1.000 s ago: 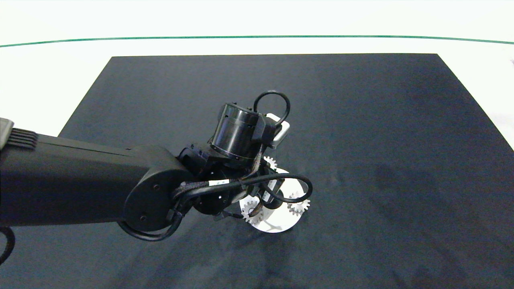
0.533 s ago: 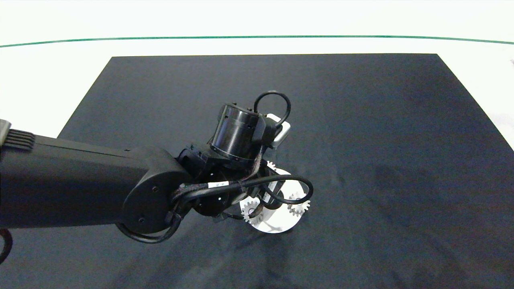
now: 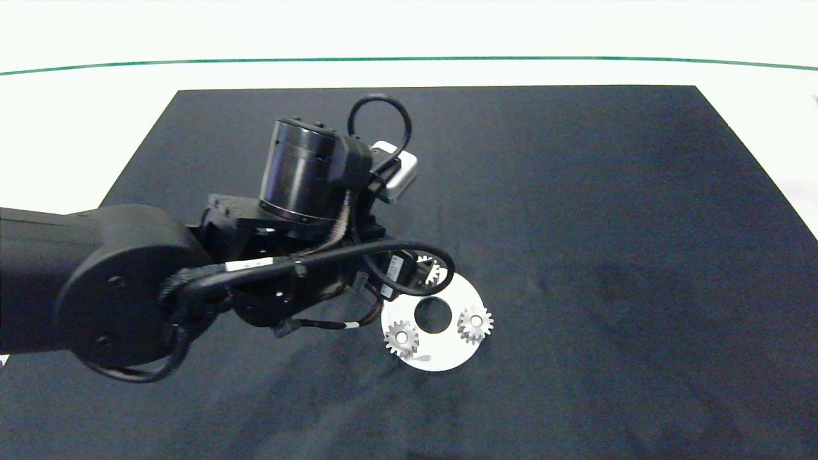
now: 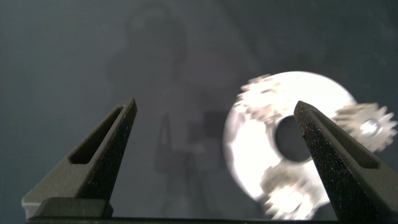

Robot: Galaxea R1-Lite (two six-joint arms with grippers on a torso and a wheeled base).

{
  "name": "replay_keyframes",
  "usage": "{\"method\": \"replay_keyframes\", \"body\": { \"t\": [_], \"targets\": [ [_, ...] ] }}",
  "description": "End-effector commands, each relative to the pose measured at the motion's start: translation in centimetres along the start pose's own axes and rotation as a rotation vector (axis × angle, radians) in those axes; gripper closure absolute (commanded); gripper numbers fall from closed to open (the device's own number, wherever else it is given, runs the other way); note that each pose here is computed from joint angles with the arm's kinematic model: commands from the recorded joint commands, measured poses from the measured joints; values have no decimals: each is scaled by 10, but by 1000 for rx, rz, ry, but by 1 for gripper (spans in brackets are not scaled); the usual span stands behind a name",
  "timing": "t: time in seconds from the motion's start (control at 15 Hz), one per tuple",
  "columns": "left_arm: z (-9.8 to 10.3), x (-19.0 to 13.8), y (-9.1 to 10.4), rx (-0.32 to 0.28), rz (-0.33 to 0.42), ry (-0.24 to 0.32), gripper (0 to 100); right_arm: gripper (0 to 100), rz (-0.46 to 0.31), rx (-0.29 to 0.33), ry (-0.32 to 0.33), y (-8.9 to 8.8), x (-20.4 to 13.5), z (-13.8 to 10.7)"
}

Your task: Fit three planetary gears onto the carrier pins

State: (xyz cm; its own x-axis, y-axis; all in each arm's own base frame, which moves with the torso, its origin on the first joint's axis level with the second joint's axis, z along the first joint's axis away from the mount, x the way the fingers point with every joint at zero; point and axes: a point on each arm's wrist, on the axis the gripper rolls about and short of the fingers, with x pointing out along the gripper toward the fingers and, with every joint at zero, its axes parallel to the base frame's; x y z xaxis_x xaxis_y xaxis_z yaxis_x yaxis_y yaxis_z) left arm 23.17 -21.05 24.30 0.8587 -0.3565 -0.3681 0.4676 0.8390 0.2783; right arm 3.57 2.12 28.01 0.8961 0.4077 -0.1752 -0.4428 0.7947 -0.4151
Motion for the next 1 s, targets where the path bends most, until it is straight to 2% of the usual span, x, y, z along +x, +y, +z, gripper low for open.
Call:
{"method": "replay_keyframes", "body": {
  "t": [0.07,0.13,0.27,0.33,0.4,0.47,0.53,0.6,0.67,0.73,0.8,0.87,0.93,1.0],
  "targets": [
    [-14,-86,69,-99,184,-99,0,0,-146,5,48,-5,-6,-4],
    [-23,-103,83,-116,245,-110,0,0,-235,14,94,-6,-9,-10],
    [-48,-130,104,-88,389,-80,0,0,-381,28,188,0,-15,-32],
    [-63,-141,108,-101,446,-75,0,0,-459,43,198,4,-26,-42],
    [-83,-152,105,-108,477,-93,0,0,-567,63,203,9,-38,-52],
    [-95,-157,100,-107,485,-108,0,0,-630,73,208,14,-44,-59],
    [-124,-168,92,-119,545,-131,0,0,-750,97,212,27,-54,-74],
    [-142,-171,88,-131,602,-123,0,0,-825,123,199,39,-62,-86],
    [-153,-175,85,-141,633,-156,0,0,-874,137,176,51,-69,-98],
    [-159,-185,84,-160,698,-214,0,0,-911,138,145,62,-75,-112],
    [-162,-193,84,-174,751,-240,0,0,-934,140,124,69,-78,-120],
    [-168,-211,81,-195,822,-301,0,0,-941,140,103,76,-79,-132],
    [-177,-225,75,-207,863,-346,0,0,-938,156,105,76,-76,-136],
    [-190,-233,69,-208,920,-350,0,0,-941,186,92,77,-76,-136]
  ]
}}
